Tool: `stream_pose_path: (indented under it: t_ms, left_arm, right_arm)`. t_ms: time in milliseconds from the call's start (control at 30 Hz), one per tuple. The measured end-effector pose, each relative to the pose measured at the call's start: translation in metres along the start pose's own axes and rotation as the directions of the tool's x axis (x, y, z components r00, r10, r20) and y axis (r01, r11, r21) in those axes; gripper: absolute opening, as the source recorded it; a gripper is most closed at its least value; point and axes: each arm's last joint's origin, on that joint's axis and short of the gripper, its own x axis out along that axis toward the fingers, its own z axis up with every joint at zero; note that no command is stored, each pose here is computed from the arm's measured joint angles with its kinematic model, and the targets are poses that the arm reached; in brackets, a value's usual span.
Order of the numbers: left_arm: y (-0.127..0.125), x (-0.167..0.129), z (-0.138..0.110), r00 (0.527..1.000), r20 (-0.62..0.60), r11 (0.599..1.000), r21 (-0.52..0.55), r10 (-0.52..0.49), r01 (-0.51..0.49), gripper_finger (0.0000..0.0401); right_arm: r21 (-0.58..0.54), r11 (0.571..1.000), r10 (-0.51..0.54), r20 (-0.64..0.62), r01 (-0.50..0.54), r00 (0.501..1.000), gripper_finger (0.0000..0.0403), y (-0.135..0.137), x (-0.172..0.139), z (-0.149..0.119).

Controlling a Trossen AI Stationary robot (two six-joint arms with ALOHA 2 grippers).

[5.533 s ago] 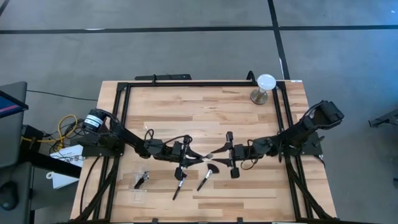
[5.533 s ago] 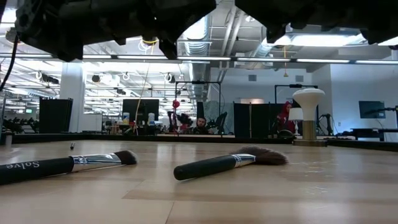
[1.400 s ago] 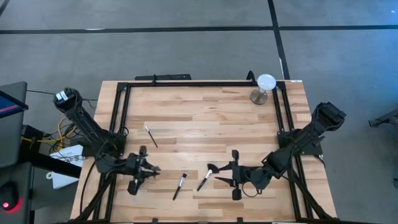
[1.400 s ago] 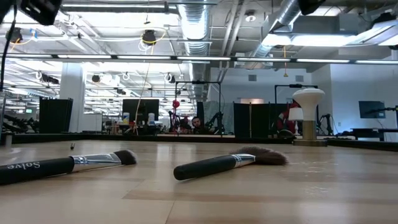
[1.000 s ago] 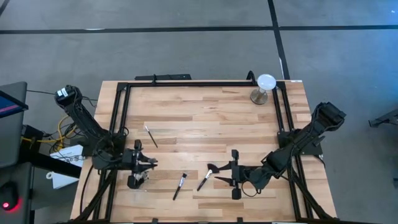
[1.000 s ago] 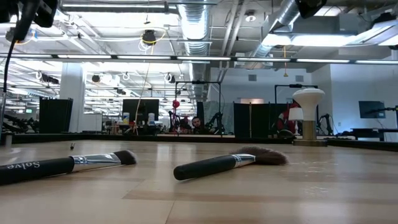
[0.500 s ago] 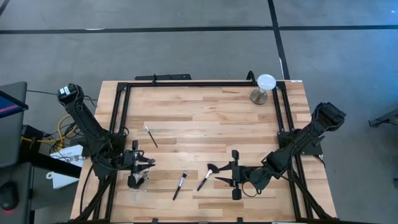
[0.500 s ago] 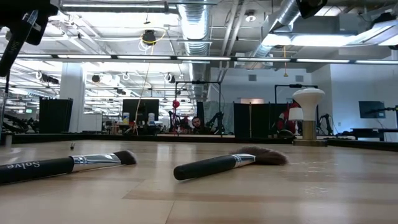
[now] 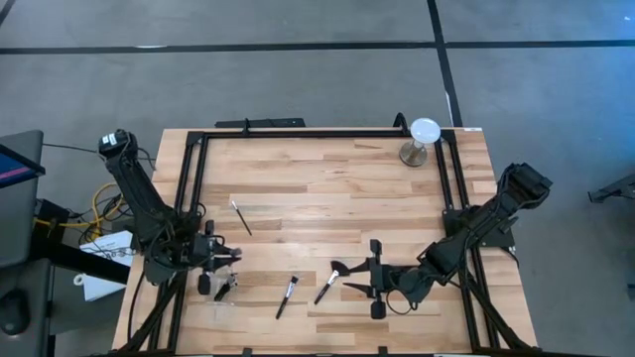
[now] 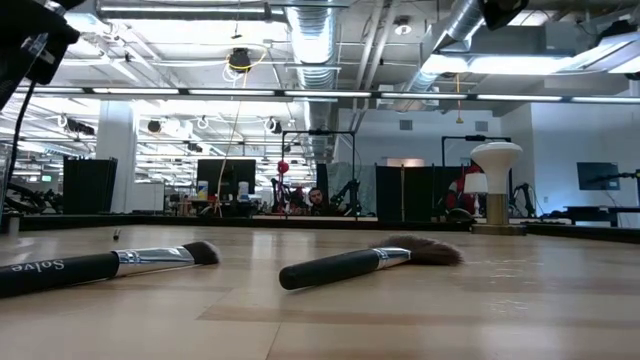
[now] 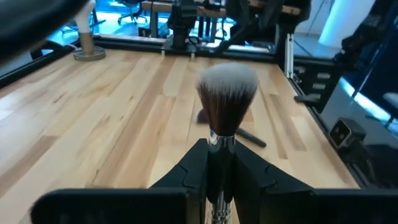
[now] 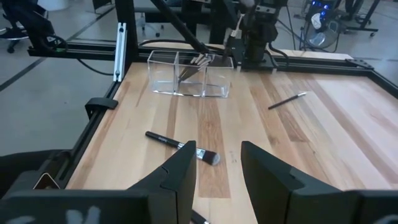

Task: Put items in baskets/containers
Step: Put the powder brush into the transparent organizer

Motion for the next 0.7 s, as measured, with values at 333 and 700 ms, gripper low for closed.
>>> stream_pose_path:
  t_ms: [333, 700]
  left_arm:
    - [-0.002, -0.01, -0.009, 0.997, -0.046, 0.998, -0.013, -0.056, 0.056, 0.0046]
    - [0.013, -0.008, -0.047, 0.99, -0.126, 0.993, -0.105, -0.059, 0.046, 0.0055]
  right_arm:
    - [0.002, 1.0, 0.0, 0.0, 0.0, 1.0, 0.0118, 0.0, 0.0, 0.0]
    - [0.002, 1.0, -0.002, 0.0, 0.002, 1.0, 0.0118, 0.0, 0.0, 0.0]
